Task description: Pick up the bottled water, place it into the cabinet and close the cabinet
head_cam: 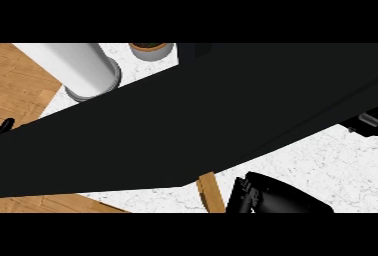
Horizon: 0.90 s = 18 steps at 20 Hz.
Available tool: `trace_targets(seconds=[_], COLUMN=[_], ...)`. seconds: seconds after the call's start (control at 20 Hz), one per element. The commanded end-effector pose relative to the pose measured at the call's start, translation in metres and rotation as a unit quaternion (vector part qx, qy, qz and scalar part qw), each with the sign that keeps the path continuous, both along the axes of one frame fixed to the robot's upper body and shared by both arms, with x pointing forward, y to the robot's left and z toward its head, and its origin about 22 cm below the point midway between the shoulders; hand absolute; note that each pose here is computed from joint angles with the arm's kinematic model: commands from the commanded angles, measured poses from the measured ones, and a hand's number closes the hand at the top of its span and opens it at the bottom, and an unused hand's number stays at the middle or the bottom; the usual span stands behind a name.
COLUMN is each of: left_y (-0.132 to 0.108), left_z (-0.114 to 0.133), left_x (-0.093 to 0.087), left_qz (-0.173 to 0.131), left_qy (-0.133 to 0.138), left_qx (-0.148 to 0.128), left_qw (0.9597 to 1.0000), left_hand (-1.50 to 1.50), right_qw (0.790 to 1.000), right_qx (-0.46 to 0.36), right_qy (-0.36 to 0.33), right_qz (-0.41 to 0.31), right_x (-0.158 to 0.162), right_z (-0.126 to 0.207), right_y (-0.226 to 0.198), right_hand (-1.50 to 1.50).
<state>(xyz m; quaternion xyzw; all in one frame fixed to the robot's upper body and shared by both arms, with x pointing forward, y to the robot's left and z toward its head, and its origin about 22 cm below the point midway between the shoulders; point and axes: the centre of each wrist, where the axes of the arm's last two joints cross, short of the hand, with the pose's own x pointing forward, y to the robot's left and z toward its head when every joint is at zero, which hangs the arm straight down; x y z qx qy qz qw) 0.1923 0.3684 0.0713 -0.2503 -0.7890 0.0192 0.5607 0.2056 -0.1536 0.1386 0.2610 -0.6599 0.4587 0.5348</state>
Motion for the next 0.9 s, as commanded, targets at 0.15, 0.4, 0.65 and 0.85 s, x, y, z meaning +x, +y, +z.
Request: trace_targets(seconds=[0.15, 0.4, 0.65, 0.85], left_y=[0.004, 0.011, 0.008, 0.010], left_z=[0.003, -0.004, -0.013, -0.014], left_x=[0.003, -0.002, -0.004, -0.007], left_qz=[0.001, 0.019, 0.023, 0.023], left_qy=[0.001, 0.006, 0.011, 0.013], left_qx=[0.002, -0.001, -0.013, -0.017], left_qw=[1.0000, 0.9998, 0.9996, 0.9995], left_hand=[-1.50, -1.50, -1.50, -1.50], right_qw=[0.994, 0.979, 0.960, 0.945], right_qx=[-0.004, 0.022, 0.052, 0.077], right_qy=[0.037, 0.043, 0.031, 0.054], right_qz=[-0.099, -0.196, -0.272, -0.312], right_x=[0.061, 0.103, 0.141, 0.158], right_z=[0.012, 0.033, 0.052, 0.057], right_y=[0.047, 0.074, 0.089, 0.092], right_hand=[1.50, 1.50, 1.50, 1.50])
